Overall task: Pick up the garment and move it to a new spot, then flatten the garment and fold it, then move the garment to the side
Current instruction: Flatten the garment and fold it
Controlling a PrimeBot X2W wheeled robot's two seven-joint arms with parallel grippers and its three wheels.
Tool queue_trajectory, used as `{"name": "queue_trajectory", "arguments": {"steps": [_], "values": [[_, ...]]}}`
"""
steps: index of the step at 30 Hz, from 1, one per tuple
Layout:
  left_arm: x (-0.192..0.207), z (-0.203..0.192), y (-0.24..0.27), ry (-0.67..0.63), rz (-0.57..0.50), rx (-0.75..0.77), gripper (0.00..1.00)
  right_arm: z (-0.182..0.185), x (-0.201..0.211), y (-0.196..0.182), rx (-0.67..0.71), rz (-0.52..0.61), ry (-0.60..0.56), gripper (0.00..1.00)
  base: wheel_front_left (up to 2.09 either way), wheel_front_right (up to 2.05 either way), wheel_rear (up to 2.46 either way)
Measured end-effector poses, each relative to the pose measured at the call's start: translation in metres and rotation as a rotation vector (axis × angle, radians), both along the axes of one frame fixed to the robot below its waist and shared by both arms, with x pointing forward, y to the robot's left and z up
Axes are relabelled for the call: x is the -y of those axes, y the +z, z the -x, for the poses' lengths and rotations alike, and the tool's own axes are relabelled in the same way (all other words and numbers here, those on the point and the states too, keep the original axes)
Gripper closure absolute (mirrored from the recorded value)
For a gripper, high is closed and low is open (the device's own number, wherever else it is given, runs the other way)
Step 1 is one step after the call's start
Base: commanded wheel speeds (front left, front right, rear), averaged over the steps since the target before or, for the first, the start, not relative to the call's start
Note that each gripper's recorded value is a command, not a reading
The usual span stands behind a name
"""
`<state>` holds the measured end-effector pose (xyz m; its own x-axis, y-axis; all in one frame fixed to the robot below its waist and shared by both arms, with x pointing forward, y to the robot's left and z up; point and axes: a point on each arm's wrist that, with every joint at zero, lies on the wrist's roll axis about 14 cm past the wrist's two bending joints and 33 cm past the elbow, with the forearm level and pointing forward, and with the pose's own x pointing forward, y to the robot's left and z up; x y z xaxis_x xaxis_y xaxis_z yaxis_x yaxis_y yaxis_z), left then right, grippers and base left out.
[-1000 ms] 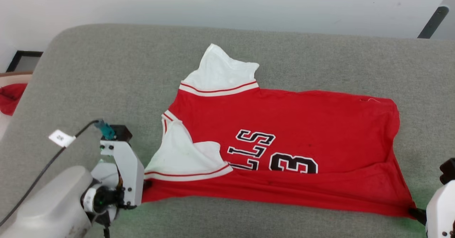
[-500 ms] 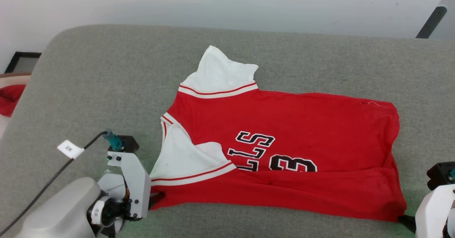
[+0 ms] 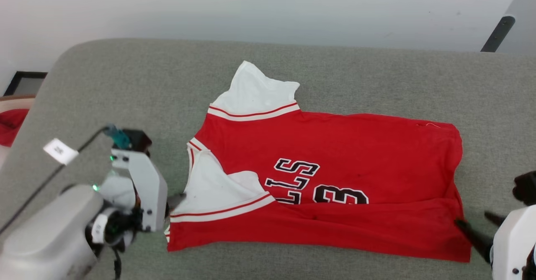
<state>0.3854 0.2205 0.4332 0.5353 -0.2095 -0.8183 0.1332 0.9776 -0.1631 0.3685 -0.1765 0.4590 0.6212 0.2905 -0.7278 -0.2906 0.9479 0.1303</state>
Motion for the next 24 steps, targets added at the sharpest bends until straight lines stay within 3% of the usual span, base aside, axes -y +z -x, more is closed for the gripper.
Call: {"name": "queue_trajectory", "arguments": {"steps": [12,18,24], "values": [[0.012,-0.083,0.08,-0.089,-0.023,0.402,0.0,-0.057,-0.004,0.085,0.585,-0.004,-0.03,0.0,0.0,0.0,0.0],[0.031,-0.122,0.101,-0.129,0.006,0.519,0.0,-0.074,-0.002,0.109,0.796,0.021,-0.048,0.0,0.0,0.0,0.0],[0.044,-0.16,0.105,-0.177,0.003,0.556,0.0,-0.087,0.002,0.117,0.906,0.024,-0.084,0.0,0.0,0.0,0.0]]}}
